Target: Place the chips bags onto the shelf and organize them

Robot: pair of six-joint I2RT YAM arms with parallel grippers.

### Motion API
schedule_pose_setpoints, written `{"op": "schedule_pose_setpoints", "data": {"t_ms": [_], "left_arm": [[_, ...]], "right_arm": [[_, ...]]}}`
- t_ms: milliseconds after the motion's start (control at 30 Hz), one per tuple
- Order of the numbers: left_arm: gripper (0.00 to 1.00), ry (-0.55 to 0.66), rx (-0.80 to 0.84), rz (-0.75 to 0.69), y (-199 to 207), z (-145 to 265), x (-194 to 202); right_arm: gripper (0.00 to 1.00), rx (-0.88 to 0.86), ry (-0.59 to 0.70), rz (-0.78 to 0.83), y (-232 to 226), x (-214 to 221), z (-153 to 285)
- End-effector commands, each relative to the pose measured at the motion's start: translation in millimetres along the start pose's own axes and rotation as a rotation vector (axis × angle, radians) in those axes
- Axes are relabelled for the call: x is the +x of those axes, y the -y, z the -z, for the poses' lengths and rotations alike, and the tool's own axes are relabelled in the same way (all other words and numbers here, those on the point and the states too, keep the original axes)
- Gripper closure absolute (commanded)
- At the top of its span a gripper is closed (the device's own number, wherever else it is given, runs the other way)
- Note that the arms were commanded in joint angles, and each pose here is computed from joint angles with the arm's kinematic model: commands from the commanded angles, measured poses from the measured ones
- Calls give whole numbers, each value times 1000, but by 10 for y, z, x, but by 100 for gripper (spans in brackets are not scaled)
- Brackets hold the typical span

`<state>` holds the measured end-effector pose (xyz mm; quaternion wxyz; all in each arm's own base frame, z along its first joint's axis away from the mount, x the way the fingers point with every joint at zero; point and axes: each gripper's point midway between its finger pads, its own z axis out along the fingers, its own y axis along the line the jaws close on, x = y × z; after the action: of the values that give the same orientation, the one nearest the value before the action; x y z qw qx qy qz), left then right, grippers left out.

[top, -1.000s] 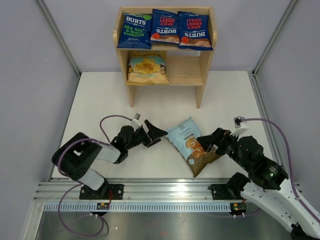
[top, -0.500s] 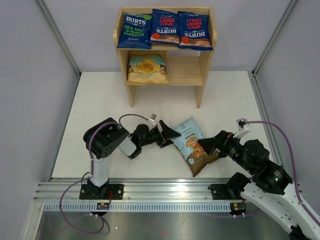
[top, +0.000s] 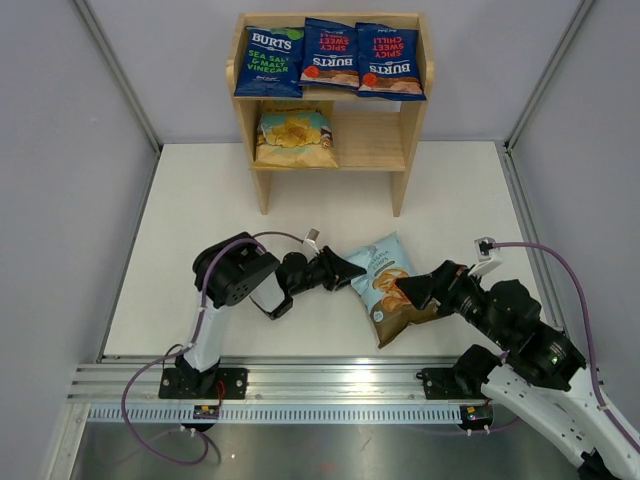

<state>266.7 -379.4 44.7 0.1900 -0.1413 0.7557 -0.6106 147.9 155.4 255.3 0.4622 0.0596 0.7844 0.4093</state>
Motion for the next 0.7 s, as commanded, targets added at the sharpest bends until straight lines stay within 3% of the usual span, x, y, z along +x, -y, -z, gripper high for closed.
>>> {"op": "schedule_pose_setpoints", "data": {"t_ms": [0,433,567,667], "left_arm": [[69,125,240,-96,520,109,-169],[91,356,208,-71,697,794,-399],[92,419,219,-32,771,987,-472],[92,466,234,-15,837,1162,-520]], "right_arm": [[1,-18,26,-11,-44,-62,31],[0,126,-1,-84,300,142,-230],[0,253,80,-187,632,161,-257],[1,173,78,-203,629,289,-321]]}}
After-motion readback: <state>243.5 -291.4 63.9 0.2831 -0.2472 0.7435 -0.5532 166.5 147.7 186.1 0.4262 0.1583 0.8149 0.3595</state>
